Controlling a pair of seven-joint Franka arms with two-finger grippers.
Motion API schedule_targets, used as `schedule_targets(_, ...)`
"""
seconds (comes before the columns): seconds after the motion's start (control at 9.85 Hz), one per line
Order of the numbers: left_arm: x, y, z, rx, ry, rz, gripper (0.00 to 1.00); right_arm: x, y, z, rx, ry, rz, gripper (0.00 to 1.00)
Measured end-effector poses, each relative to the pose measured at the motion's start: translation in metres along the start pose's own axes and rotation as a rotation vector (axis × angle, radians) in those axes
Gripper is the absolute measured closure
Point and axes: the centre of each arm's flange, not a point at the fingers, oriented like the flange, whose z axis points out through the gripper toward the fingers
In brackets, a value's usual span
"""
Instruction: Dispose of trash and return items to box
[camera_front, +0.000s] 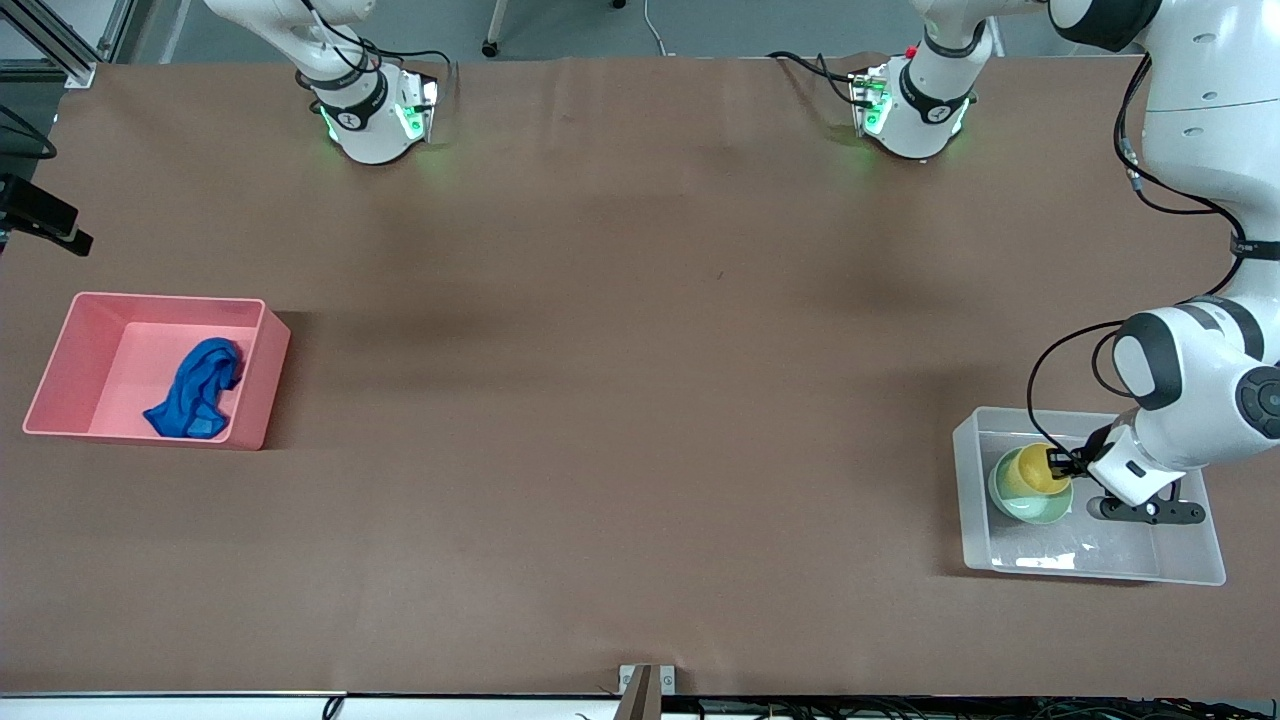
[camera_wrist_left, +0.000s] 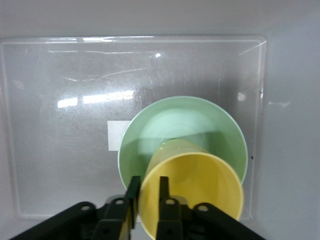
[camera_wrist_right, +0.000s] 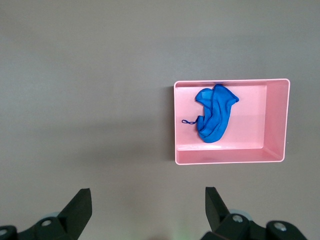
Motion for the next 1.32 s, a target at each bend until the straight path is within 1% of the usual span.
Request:
schedule_targets(0.2, 0.008, 0.002, -0.035, 0.005, 0.051, -0.003, 0.41, 0.000, 0.000, 0.000, 0.000, 0.000, -0.001, 0.00)
schedule_targets(0.41, 0.012, 0.018, -0.108, 0.004, 0.110, 0.017, 0.14, 0.001, 0.002, 0.001, 0.000, -0.002, -0.001, 0.00)
schedule_targets(0.51, 0.006, 0.034, -0.151, -0.006, 0.113, 0.029, 0.00, 0.004, 0.003, 0.001, -0.001, 0.019, 0.000, 0.00)
schedule_targets(0.61, -0.005, 0.048, -0.193, -0.018, 0.098, 0.042, 0.00, 0.010, 0.005, 0.000, -0.003, 0.055, 0.002, 0.00)
schedule_targets(0.71, -0.022, 0.057, -0.233, -0.029, 0.074, 0.035, 0.00, 0.012, 0.007, 0.000, -0.003, 0.071, 0.005, 0.00)
schedule_targets(0.81, -0.040, 0.066, -0.269, -0.036, 0.067, 0.009, 0.00, 0.012, 0.008, 0.001, -0.003, 0.067, 0.006, 0.00)
schedule_targets(1.02, -0.075, 0.087, -0.318, -0.012, 0.098, -0.039, 0.00, 0.010, 0.008, 0.003, -0.003, 0.047, 0.006, 0.00)
schedule_targets(1.22, -0.112, 0.101, -0.341, -0.008, 0.093, -0.043, 0.00, 0.010, 0.008, 0.003, -0.002, 0.042, 0.007, 0.00)
schedule_targets(1.32, -0.120, 0.101, -0.355, -0.007, 0.101, -0.044, 0.00, 0.010, 0.009, 0.003, -0.002, 0.042, 0.007, 0.00)
